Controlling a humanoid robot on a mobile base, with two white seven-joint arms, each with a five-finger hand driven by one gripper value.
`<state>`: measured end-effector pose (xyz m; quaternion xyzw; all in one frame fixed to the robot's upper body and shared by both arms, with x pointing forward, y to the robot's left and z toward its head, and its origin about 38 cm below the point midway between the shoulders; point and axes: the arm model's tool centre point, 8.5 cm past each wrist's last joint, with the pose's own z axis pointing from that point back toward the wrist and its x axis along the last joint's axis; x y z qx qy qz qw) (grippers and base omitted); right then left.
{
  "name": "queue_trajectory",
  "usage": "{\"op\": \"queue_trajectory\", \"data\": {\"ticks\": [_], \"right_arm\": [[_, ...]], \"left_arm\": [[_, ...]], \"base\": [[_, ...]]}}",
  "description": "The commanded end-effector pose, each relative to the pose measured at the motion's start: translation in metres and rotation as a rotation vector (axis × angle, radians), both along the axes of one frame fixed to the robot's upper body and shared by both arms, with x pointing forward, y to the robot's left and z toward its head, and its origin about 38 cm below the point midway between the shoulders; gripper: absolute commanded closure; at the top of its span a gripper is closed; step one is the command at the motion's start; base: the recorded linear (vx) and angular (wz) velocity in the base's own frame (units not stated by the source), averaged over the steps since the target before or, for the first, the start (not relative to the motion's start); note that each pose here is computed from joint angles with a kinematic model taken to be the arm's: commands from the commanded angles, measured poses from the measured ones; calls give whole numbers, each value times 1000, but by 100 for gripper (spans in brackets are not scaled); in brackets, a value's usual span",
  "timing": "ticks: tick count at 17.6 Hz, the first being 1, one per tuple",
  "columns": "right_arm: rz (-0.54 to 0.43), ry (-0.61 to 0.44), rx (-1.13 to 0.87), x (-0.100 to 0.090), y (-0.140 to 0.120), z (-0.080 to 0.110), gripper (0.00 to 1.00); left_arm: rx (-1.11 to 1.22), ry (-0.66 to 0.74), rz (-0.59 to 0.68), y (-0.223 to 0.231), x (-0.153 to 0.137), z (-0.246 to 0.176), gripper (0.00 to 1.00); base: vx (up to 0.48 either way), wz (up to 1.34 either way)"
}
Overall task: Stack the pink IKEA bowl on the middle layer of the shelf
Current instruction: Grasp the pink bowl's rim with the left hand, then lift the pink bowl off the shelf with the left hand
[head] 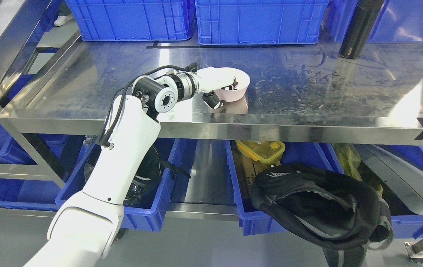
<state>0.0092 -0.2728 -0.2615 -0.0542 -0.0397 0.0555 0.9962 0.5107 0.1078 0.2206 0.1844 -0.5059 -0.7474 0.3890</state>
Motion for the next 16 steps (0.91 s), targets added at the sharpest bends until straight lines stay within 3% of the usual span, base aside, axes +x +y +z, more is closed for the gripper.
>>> {"op": "queue_trajectory", "data": {"ticks": [1, 9, 16], "right_arm": [[0, 6, -17, -9, -11, 1, 0], [0, 6, -17, -9, -11, 1, 0], [-1, 5, -17, -9, -11, 1, 0]], "left_arm": [[-149, -132, 0, 44, -7, 33, 99], [-247, -296, -89, 75, -25, 55, 99], [-306, -289, -166, 74, -48, 31, 98]], "base": [[0, 0], [5, 62], [-15, 206]]}}
